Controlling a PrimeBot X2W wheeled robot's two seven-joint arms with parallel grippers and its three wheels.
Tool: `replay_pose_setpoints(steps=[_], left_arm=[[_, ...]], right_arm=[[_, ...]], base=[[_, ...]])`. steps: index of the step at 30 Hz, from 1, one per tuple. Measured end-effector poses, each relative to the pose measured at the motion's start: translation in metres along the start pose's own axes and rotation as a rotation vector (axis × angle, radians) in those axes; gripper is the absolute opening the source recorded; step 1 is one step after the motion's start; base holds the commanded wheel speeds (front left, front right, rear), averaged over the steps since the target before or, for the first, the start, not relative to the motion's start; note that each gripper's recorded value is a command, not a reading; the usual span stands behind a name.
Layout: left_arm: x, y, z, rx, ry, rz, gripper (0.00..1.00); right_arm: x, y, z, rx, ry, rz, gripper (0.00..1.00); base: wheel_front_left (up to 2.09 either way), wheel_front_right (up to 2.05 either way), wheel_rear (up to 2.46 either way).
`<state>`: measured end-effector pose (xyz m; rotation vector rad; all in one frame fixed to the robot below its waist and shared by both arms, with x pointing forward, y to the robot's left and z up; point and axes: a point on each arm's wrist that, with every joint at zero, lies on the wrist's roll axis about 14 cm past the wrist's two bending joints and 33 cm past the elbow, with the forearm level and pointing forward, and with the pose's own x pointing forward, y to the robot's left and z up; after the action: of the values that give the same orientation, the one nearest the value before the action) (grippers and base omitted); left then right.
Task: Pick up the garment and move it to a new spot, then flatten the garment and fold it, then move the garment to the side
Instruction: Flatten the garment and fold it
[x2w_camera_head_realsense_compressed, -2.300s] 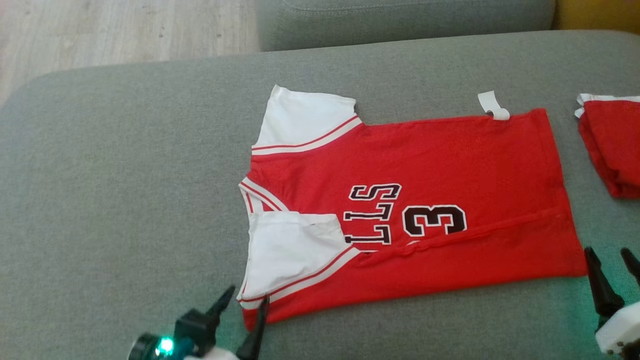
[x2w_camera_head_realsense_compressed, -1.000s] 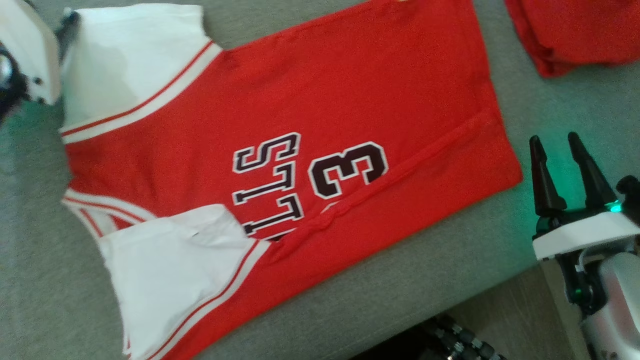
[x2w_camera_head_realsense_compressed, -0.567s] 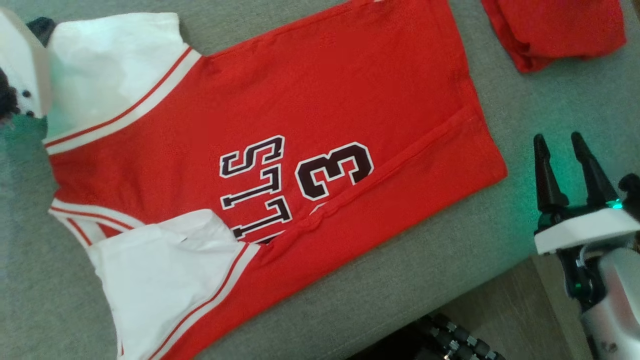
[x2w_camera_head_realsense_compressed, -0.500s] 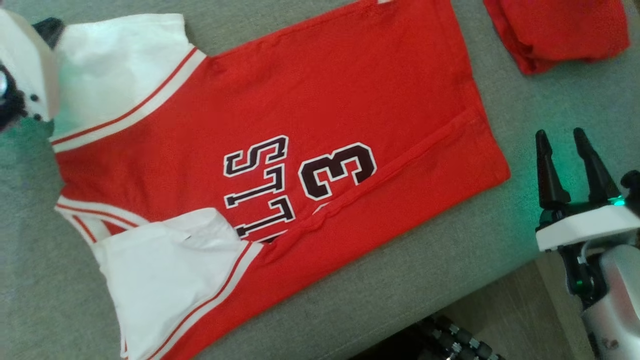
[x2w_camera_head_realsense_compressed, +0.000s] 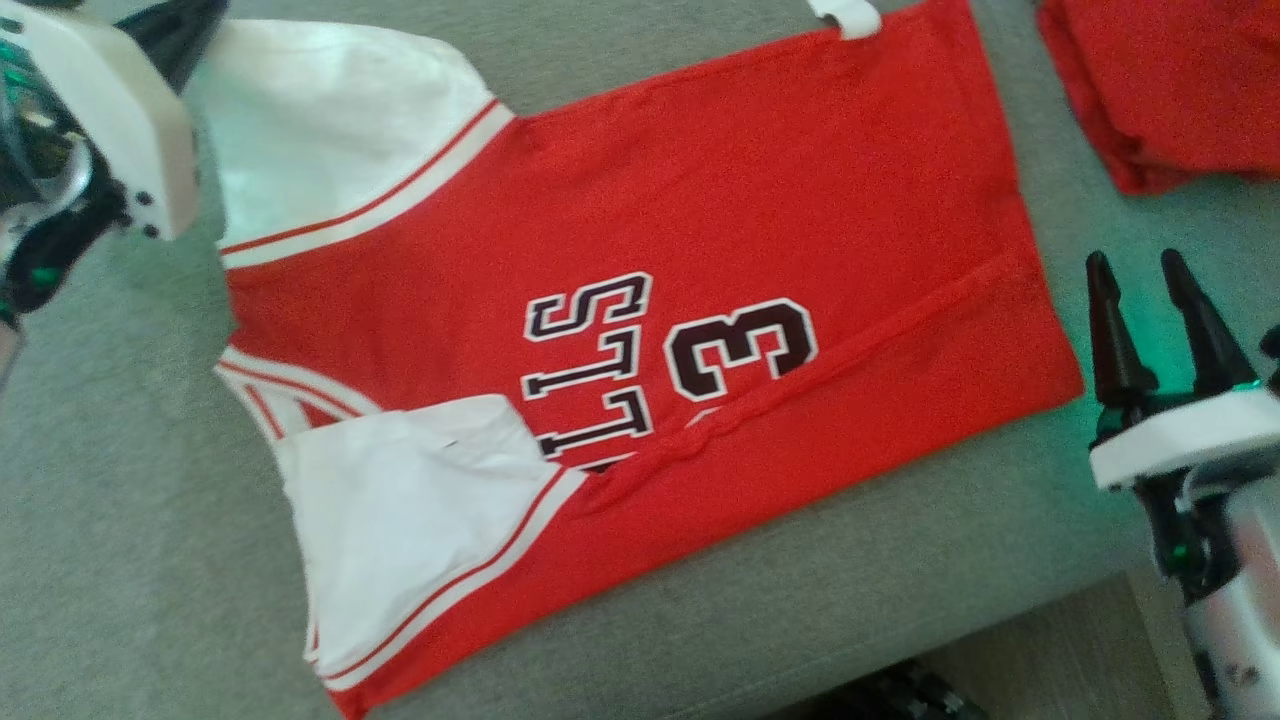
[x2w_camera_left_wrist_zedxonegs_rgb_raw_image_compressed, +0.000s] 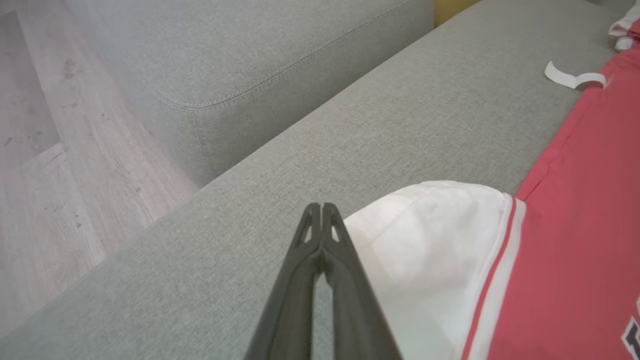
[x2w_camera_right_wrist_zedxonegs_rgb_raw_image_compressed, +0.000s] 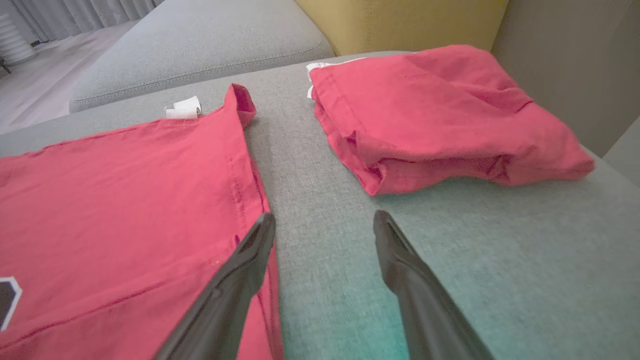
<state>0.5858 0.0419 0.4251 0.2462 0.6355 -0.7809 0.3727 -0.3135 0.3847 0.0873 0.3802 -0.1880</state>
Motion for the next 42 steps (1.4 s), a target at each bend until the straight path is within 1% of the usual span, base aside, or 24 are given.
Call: replay_pose_setpoints(steps=[2,3,6,12,14,17,21,26,27,28,30,33,35,37,38,40,42], left_arm=[[-0.006,-0.001,0.002,-0.002,-0.021,0.003,0.0],[-0.012,-0.003,0.003,-0.007,-0.037,0.001,0.0],[-0.022,-0.004,0.006,-0.016,-0.063,0.005,0.0],[-0.036,0.001,0.003,-0.018,-0.075,0.025,0.0],[-0.038,0.001,0.001,-0.02,-0.075,0.026,0.0],[-0.039,0.004,-0.004,-0.019,-0.064,0.031,0.0],[-0.038,0.007,-0.011,-0.021,-0.047,0.037,0.0],[-0.036,0.007,-0.014,-0.021,-0.042,0.031,0.0],[-0.036,0.006,-0.013,-0.022,-0.044,0.03,0.0],[-0.035,0.007,-0.013,-0.023,-0.043,0.029,0.0],[-0.035,0.008,-0.013,-0.017,-0.044,0.032,0.0],[-0.035,0.008,-0.016,-0.022,-0.039,0.031,0.0],[-0.035,0.008,-0.016,-0.021,-0.038,0.031,0.0],[-0.034,0.008,-0.016,-0.014,-0.039,0.029,0.0],[-0.034,0.007,-0.016,-0.017,-0.041,0.027,0.0],[-0.034,0.007,-0.016,-0.02,-0.042,0.025,0.0],[-0.034,0.008,-0.016,-0.017,-0.04,0.027,0.0]], right_arm=[[0.008,0.007,0.002,0.021,0.013,0.019,1.0],[0.02,0.016,0.009,0.018,0.025,0.047,1.0],[0.043,0.032,0.026,-0.022,0.039,0.099,1.0],[0.084,0.062,0.051,-0.052,0.08,0.17,1.0],[0.095,0.069,0.051,-0.046,0.114,0.181,1.0],[0.108,0.076,0.048,-0.067,0.169,0.193,1.0],[0.117,0.086,0.041,-0.043,0.252,0.217,1.0],[0.126,0.084,0.042,-0.04,0.286,0.217,1.0],[0.127,0.085,0.042,-0.04,0.286,0.221,0.96],[0.129,0.087,0.044,-0.042,0.285,0.226,0.9],[0.131,0.092,0.045,-0.045,0.287,0.238,0.68],[0.134,0.094,0.045,-0.043,0.298,0.245,0.5],[0.136,0.092,0.045,-0.046,0.299,0.241,0.46],[0.138,0.091,0.047,-0.053,0.293,0.238,0.38],[0.139,0.091,0.049,-0.056,0.287,0.239,0.38],[0.142,0.094,0.052,-0.065,0.278,0.243,0.28],[0.144,0.094,0.055,-0.074,0.264,0.244,0.05]], base=[[0.0,0.0,0.0],[0.0,0.0,0.0],[0.0,0.0,0.0],[0.0,0.0,0.0],[0.0,0.0,0.0],[0.0,0.0,0.0],[0.0,0.0,0.0],[0.0,0.0,0.0],[0.0,0.0,0.0],[0.0,0.0,0.0],[0.0,0.0,0.0],[0.0,0.0,0.0],[0.0,0.0,0.0],[0.0,0.0,0.0],[0.0,0.0,0.0],[0.0,0.0,0.0],[0.0,0.0,0.0]])
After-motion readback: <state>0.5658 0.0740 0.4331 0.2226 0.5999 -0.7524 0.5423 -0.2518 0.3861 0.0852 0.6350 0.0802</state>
